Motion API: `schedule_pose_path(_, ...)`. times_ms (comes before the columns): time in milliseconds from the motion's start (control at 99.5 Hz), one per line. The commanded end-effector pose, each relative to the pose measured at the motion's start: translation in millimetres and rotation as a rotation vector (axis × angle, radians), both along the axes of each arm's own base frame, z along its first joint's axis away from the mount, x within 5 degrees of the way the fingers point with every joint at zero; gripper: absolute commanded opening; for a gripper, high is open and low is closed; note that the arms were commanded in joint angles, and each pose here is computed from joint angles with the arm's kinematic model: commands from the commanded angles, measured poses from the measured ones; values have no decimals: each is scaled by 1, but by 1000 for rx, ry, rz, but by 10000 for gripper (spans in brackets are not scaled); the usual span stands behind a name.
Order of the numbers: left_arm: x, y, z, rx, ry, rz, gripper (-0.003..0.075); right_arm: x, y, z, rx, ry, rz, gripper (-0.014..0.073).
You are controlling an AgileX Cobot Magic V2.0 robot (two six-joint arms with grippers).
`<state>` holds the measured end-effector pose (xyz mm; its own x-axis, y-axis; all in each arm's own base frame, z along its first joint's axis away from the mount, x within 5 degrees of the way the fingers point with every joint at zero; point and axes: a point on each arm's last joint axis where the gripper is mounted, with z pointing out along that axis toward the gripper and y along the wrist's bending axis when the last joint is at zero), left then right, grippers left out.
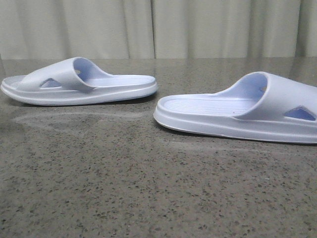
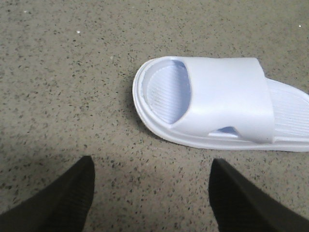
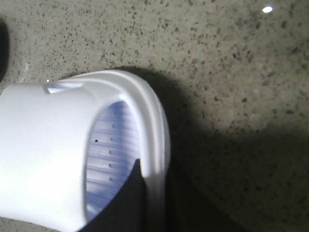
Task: Insert blue slippers together front up
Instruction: 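Grasp each slipper's heel rim, left gripper one slipper, right gripper the other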
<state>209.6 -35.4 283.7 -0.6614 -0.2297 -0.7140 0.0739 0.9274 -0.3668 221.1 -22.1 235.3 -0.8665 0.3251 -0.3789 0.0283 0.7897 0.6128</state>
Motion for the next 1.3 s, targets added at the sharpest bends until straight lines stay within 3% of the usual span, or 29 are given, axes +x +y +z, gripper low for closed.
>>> schedule_pose_path(0, 16, -1, 18, -44, -82, 22, 444, 4, -1, 12, 1, -60, -10, -107)
schedule_pose_path(191, 49, 9, 10, -128, -16, 5, 403, 4, -2, 12, -2, -61, -13, -107)
schedule_pose_path(412, 82, 24, -7, -356, 39, -58, 403, 5, -2, 12, -10, -67, -22, -107)
schedule_pose_path(915, 117, 21, -39, -492, 110, -176, 393, 6, -3, 12, -23, -76, -26, -107)
schedule_pose_path(1036, 117, 20, -42, -506, 126, -197, 293, 6, -3, 12, -23, -76, -26, -107)
schedule_pose_path(1216, 117, 19, -43, -515, 133, -207, 15, 6, -3, 12, -23, -76, -26, -107)
schedule_pose_path(1287, 117, 19, -43, -512, 132, -209, 15, 6, -3, 12, -23, -76, -26, -107)
